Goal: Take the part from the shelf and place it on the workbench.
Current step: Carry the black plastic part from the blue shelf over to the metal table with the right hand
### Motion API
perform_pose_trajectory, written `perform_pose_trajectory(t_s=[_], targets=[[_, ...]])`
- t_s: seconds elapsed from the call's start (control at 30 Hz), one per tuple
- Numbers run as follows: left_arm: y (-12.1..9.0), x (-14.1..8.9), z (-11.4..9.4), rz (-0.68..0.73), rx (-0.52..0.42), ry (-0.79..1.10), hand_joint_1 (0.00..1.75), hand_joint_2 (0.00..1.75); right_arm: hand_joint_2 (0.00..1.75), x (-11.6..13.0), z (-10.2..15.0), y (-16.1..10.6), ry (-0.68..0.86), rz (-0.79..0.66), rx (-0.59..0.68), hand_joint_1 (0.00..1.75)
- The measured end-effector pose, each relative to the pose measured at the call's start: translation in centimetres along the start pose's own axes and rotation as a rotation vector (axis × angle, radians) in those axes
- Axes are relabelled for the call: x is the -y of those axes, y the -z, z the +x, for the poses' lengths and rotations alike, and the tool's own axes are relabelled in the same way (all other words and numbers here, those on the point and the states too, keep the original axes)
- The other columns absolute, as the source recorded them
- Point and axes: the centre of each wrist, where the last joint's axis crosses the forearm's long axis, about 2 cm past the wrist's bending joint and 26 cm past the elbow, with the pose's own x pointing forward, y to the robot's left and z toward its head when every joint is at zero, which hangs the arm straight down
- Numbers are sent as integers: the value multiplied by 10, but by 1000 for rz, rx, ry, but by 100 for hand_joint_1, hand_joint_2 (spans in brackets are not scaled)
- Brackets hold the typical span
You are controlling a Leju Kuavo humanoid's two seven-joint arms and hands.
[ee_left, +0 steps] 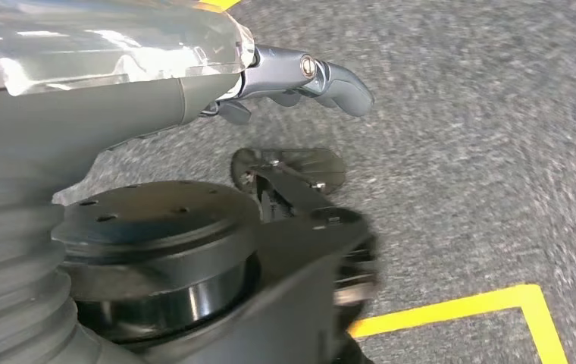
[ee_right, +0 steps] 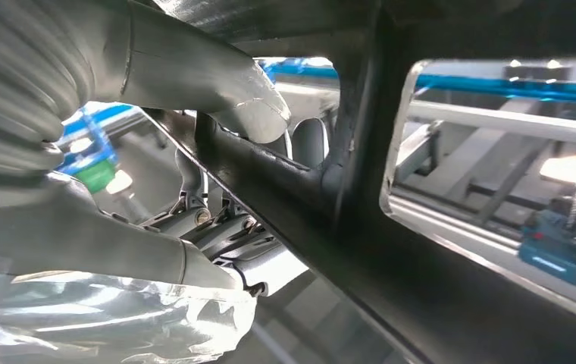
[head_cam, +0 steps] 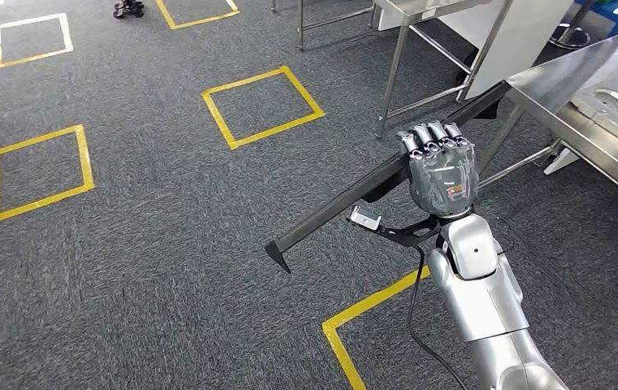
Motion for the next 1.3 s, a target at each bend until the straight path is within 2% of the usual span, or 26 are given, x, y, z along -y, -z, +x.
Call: perform_pose_trajectory(t_s=[0.47,0.83,1.3], targets=[[0,-4,-1,5,-7,-16,0,175,175,0,-3,4,3,-12,-4,175],[0,-5,-1,32,-12,-31,0,175,175,0,10,22,32,-46,-9,175],[-1,-11,-5,10,-11,-26,0,175,175,-1,11,18,29,-35,-39,175]])
